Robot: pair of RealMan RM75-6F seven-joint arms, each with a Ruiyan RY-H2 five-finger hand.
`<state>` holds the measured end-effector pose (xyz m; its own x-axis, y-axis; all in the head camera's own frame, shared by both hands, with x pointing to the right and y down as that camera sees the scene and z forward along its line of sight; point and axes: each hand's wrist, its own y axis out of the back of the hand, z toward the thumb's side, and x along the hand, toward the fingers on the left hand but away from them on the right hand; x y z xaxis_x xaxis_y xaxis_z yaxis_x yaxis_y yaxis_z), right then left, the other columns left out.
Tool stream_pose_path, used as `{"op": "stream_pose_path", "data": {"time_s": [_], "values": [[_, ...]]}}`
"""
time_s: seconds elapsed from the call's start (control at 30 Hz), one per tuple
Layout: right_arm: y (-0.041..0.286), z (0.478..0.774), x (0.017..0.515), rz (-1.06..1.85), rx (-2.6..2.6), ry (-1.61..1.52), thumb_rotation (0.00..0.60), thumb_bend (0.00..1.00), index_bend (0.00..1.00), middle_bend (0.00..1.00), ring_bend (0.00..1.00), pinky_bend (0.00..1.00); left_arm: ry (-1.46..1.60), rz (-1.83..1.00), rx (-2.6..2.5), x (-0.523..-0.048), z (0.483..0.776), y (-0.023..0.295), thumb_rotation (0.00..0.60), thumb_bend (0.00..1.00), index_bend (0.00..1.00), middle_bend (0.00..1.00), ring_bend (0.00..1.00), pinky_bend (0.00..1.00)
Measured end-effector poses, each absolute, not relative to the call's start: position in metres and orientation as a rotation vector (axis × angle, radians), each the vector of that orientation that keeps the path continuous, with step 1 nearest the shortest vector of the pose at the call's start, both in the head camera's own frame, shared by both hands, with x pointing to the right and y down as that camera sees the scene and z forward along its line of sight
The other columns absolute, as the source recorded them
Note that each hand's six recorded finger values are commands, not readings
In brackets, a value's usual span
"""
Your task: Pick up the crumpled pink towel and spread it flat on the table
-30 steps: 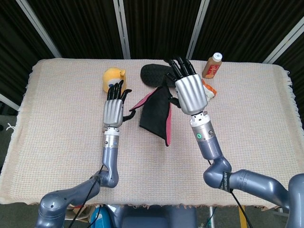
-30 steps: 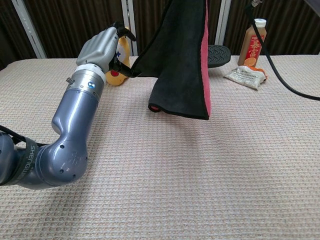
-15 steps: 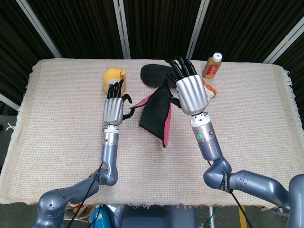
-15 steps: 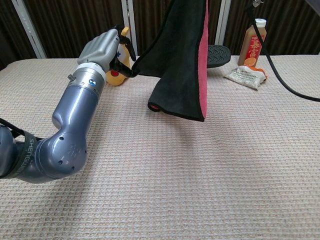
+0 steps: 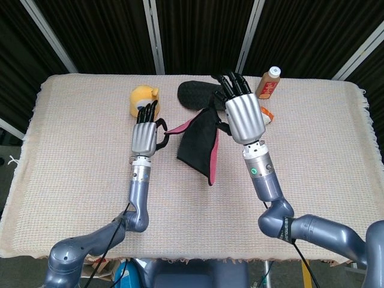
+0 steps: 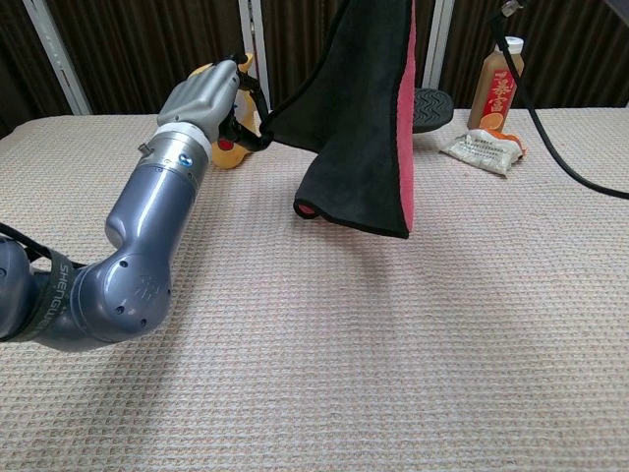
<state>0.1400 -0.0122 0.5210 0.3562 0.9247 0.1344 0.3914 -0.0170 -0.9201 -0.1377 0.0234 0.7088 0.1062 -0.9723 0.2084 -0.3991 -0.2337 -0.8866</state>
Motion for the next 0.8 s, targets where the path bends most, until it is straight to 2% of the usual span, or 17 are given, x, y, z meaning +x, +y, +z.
{"op": "stream_pose_path", "data": {"time_s": [0.3, 0.63, 0.8], "values": [[-0.013, 0.523, 0.141, 0.658, -1.602, -1.203, 0.6, 0.5, 0.64, 0.24, 0.13, 0.19, 1.315, -1.086, -1.751, -0.128, 0.71, 0.022, 0.6, 0.37, 0.49, 0.0, 0.0, 0.0], [-0.011, 0.523, 0.144, 0.659, -1.605, -1.206, 0.6, 0.5, 0.64, 0.24, 0.13, 0.19, 1.293, -1.082, -1.765, -0.124, 0.712, 0.025, 0.6, 0.48, 0.54, 0.0, 0.0, 0.0], [-0.01, 0.522, 0.145, 0.659, -1.606, -1.207, 0.6, 0.5, 0.64, 0.24, 0.13, 0.19, 1.289, -1.08, -1.765, -0.126, 0.711, 0.026, 0.6, 0.5, 0.58, 0.0, 0.0, 0.0]]}}
